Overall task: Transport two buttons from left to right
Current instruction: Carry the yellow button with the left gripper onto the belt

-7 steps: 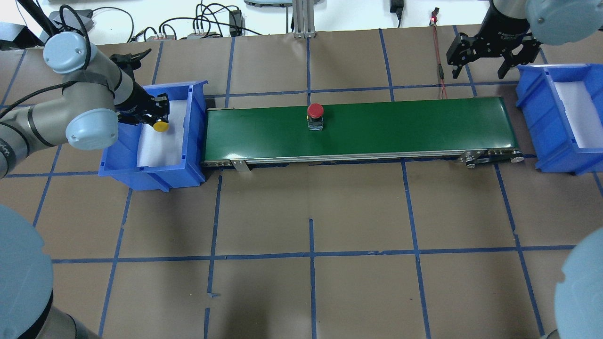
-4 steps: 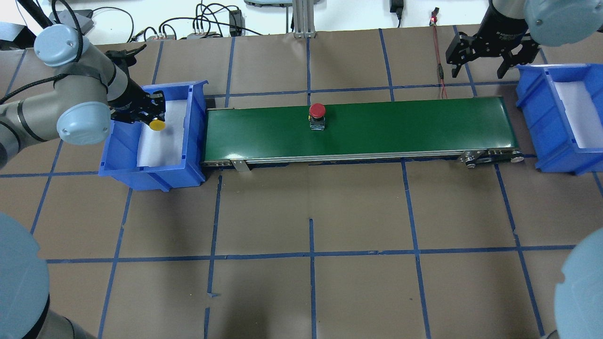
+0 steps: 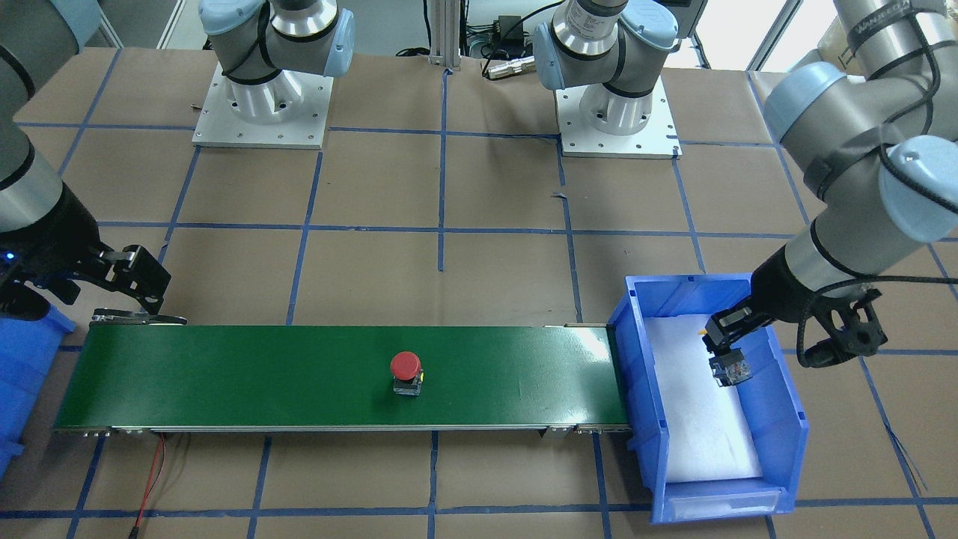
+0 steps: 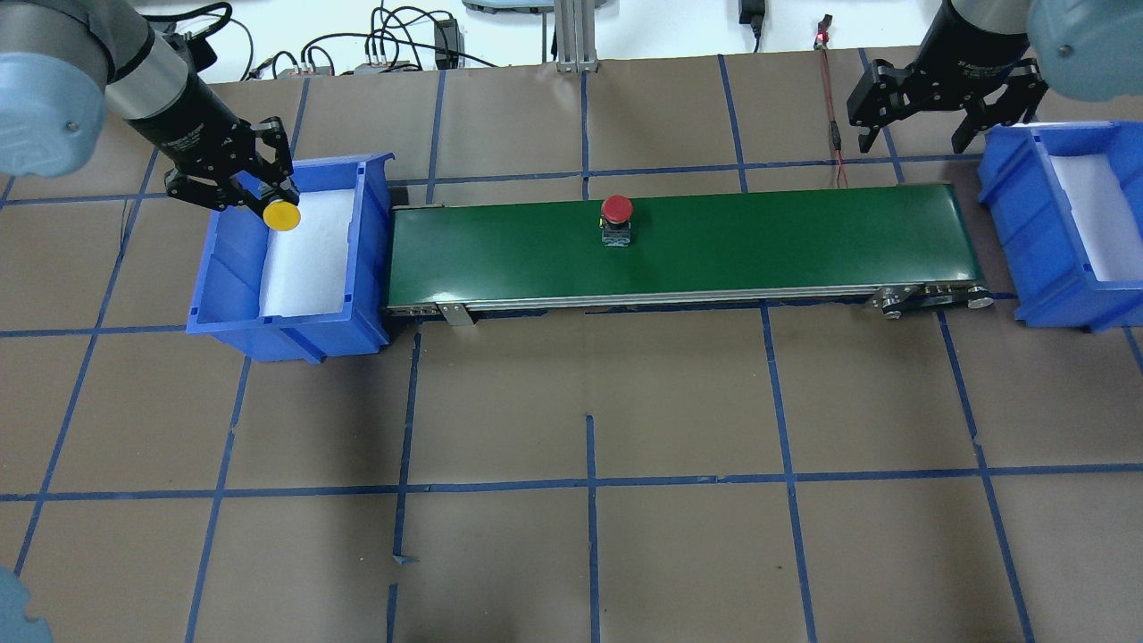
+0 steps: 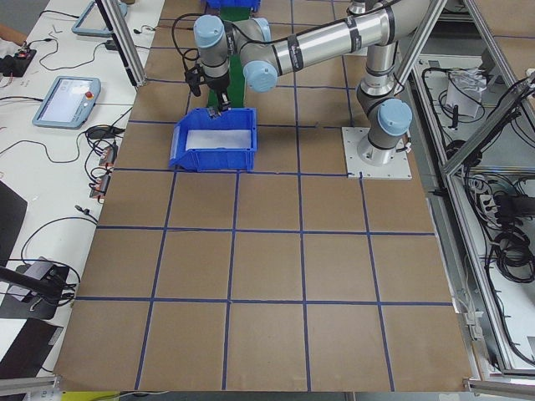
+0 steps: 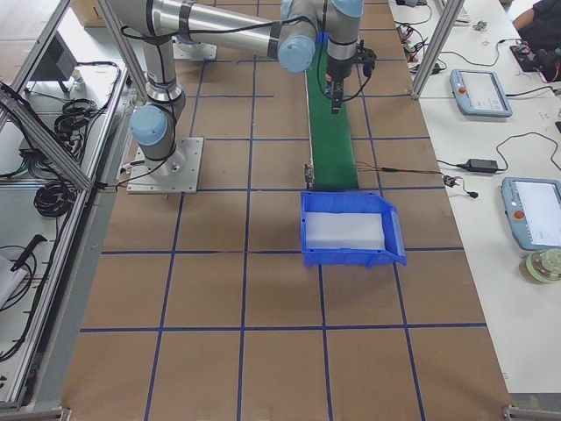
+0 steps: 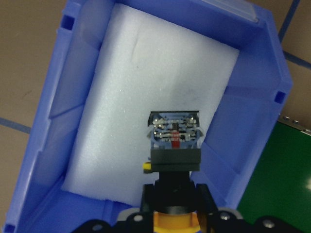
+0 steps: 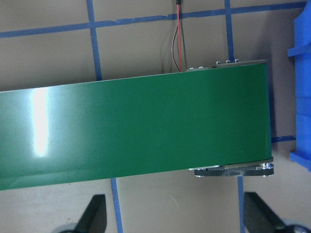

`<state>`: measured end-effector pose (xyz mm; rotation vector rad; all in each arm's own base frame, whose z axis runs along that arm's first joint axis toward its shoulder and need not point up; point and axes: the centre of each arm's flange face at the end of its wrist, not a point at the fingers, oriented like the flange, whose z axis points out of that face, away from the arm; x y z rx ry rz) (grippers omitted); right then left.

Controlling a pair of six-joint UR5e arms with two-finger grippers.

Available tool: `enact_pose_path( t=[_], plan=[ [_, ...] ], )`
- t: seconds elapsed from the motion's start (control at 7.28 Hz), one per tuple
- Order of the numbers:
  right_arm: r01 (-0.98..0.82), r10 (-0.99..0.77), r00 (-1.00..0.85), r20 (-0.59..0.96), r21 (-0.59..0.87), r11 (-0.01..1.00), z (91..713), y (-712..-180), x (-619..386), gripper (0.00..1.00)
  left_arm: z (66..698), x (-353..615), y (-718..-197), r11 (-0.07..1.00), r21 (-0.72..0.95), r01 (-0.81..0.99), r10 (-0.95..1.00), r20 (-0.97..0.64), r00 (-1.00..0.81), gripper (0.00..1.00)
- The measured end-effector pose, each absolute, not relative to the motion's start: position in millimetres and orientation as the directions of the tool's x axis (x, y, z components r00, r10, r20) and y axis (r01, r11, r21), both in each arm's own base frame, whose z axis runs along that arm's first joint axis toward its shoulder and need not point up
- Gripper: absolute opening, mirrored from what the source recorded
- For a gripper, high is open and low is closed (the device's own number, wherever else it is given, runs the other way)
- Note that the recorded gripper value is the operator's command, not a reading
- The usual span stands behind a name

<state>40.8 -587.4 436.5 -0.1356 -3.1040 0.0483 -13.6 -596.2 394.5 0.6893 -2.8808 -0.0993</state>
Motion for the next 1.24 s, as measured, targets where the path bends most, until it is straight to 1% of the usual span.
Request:
enact_pose_path(
  t=[0.27, 0.41, 0.55, 0.96, 1.24],
  plan=[
    [0.074, 0.074, -0.997, 0.03, -0.009, 0.997, 430.9, -592.4, 46.2, 1.0, 411.0, -61.2, -584.0, 0.841, 0.232, -0.489, -0.533, 0.199, -0.822, 0.2],
    [0.066, 0.067, -0.997, 0.03, -0.012, 0.998, 431.1, -595.3, 50.1, 1.0, 412.4, -86.0, -579.6, 0.808, 0.286, -0.514, -0.576, 0.202, -0.792, 0.19],
    [0.062, 0.062, -0.998, 0.031, -0.009, 0.998, 430.1, -597.6, 52.0, 1.0, 409.3, -101.9, -580.0, 0.758, 0.343, -0.554, -0.638, 0.212, -0.741, 0.19],
    [0.061, 0.061, -0.998, 0.032, 0.002, 0.998, 425.9, -600.7, 52.1, 1.0, 377.2, -119.2, -595.6, 0.617, 0.495, -0.612, -0.767, 0.203, -0.608, 0.19],
    [0.061, 0.061, -0.998, 0.031, 0.002, 0.998, 424.8, -601.4, 52.0, 1.0, 350.6, -122.4, -607.3, 0.557, 0.557, -0.616, -0.805, 0.18, -0.565, 0.19]
  ],
)
